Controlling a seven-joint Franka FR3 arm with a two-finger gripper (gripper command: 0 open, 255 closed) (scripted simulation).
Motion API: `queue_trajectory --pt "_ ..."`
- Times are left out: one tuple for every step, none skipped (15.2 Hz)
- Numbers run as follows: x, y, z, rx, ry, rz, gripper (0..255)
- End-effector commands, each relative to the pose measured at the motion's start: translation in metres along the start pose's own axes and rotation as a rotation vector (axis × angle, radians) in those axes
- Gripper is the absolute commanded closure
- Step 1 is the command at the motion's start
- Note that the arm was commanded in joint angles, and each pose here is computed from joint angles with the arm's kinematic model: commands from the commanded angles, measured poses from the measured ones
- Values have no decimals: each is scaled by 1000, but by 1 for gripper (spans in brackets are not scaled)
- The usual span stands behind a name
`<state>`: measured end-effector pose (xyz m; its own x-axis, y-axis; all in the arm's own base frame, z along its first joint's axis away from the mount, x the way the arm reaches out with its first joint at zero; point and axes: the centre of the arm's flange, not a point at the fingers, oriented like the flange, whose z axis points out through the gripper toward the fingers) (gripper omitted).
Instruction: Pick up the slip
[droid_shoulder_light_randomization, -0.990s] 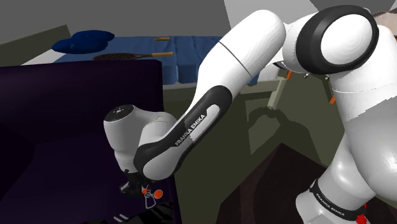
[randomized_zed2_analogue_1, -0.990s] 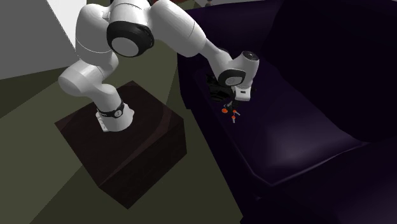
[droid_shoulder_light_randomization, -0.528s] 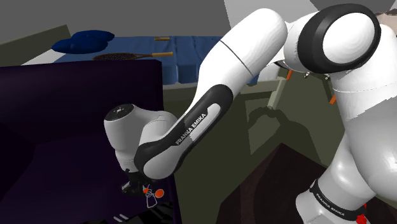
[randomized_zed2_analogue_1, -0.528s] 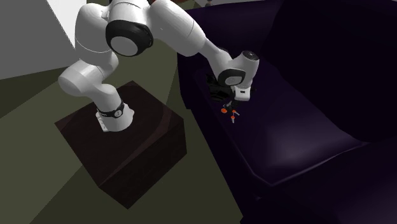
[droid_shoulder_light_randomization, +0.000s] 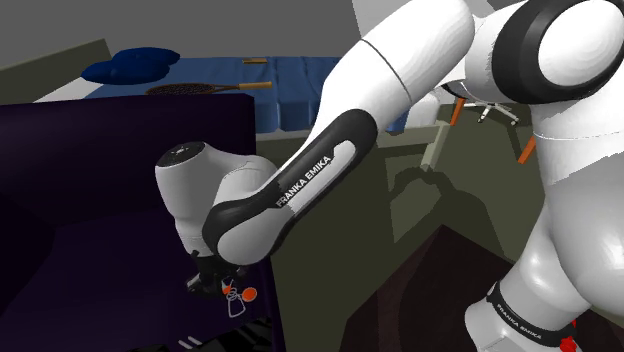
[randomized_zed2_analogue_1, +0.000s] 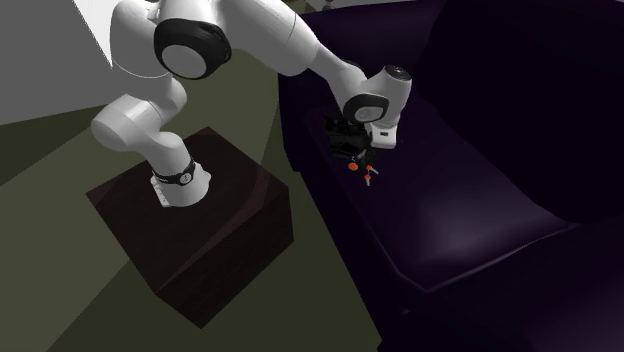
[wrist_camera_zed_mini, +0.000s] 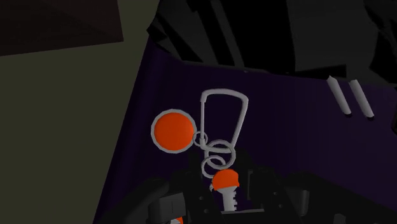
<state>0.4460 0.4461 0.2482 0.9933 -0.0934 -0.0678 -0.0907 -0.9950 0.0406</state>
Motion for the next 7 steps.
queue_trajectory --pt "-1 1 -11 0 0 0 255" --pt "-1 1 -16 0 0 0 255" --pt "-2 2 -22 0 0 0 255" --pt "-2 2 -27 0 0 0 255" --pt "-3 2 -32 0 0 0 255" --pt "-3 2 -33 0 0 0 255" --pt "-3 2 -33 0 0 0 255"
